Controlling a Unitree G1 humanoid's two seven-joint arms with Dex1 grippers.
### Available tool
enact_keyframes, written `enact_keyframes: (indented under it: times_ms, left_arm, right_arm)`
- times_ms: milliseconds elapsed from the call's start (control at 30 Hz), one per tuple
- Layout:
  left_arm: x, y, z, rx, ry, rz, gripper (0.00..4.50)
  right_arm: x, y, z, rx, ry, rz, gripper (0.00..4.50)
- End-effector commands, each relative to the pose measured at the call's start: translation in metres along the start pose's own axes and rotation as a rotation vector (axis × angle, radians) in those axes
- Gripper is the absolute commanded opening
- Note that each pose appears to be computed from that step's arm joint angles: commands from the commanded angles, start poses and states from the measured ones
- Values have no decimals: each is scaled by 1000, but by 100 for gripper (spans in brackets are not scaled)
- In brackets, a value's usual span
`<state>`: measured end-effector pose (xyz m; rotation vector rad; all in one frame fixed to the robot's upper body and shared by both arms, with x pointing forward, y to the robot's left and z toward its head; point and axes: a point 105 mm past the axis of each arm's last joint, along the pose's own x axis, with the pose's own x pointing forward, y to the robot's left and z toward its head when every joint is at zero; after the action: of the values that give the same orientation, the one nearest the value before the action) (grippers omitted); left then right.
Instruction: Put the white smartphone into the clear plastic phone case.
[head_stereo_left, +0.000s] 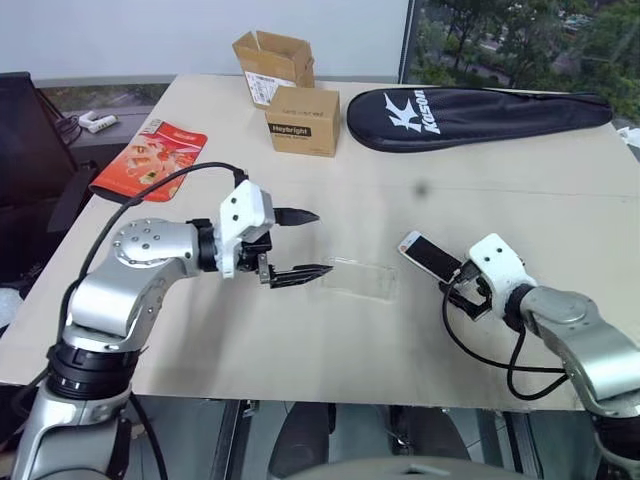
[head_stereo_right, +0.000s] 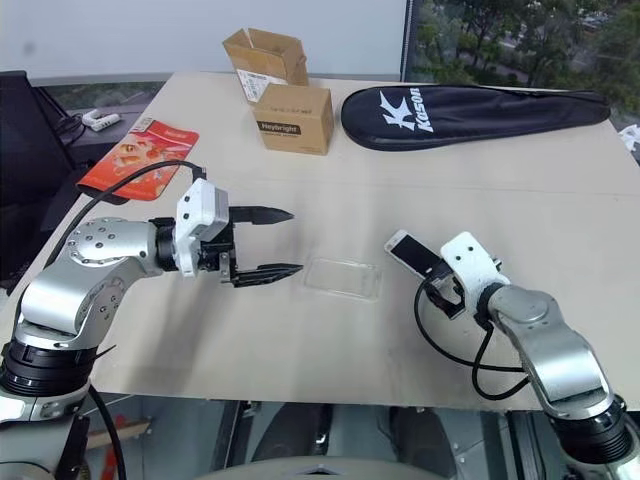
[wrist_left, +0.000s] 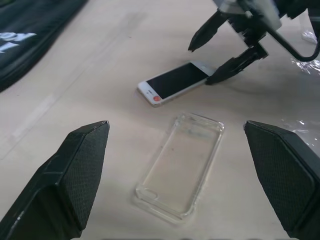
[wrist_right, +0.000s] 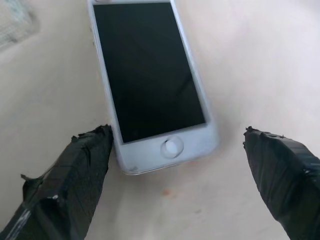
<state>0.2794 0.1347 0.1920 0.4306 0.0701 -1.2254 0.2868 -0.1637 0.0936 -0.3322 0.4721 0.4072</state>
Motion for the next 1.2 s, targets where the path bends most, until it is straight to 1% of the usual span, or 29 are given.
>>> enact_keyframes:
  times_ms: [33,67,100,167,300,400,500,700,833,967,1200]
  left_arm:
    - [0,-5,6,34,-3,-21,448]
    - [0,-5,6,33,-2,-21,448]
    - [-1,-5,6,33,-1,-20,448]
    - [-3,-4,5,31,5,-16,448]
    - [-5,-2,4,31,17,-10,448]
    - [-7,-2,3,30,21,-2,448]
    - [-8,-3,4,27,20,5,448]
    - [-11,-5,4,21,28,10,448]
    - [-11,-5,3,19,34,8,448]
    - [-11,-6,1,19,49,-5,448]
    - [-12,-7,-2,20,67,-8,448]
  right_arm:
    - [4,-3,-5,56,-45,10,450]
    - [6,-2,-7,64,-61,32,450]
    - [7,1,-6,35,-90,72,450]
    - [9,2,-13,-9,-102,138,450]
    - [15,-6,-13,-49,-184,230,450]
    - [21,-11,-14,-36,-236,313,450]
    - [29,-12,-16,2,-252,365,450]
    - [39,-1,-19,11,-281,473,450]
    - [46,3,-17,-42,-287,488,450]
    - [54,6,-9,-84,-305,500,450]
    - [57,11,-10,-111,-292,538,450]
